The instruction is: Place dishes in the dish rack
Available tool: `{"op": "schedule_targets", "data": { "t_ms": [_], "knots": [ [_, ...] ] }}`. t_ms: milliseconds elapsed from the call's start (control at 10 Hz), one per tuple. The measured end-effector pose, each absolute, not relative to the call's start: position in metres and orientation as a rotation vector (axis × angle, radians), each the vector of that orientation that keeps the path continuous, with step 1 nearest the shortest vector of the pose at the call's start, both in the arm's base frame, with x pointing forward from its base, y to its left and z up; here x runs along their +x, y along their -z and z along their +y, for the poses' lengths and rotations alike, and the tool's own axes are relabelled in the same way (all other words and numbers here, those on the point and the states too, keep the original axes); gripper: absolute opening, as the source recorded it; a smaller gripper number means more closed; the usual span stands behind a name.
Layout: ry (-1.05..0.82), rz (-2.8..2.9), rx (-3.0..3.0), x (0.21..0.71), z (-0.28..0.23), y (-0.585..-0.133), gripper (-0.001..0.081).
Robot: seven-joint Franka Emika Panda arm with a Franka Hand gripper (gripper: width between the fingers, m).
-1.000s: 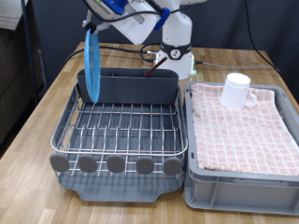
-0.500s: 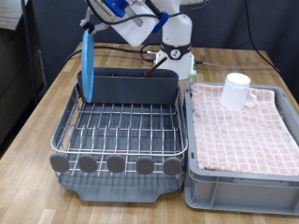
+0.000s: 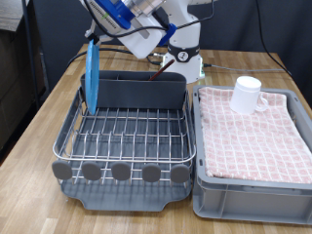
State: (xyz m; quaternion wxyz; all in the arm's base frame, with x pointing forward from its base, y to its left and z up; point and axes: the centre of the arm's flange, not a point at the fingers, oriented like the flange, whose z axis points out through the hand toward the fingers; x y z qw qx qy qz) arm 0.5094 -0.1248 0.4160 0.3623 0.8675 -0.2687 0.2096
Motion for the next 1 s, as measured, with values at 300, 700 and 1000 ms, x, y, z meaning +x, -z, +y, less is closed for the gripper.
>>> {"op": "schedule_targets", "data": {
  "t_ms": [300,700,1000],
  "knots": [
    [-0.538,-0.703,2.232,0.508,-0.125,-0.393,0.0017],
    [-0.538,-0.741,2.248,0.505,-0.127,-0.363,0.0017],
    [-0.534,-0.756,2.257,0.503,-0.124,-0.347,0.0017]
  ]
}}
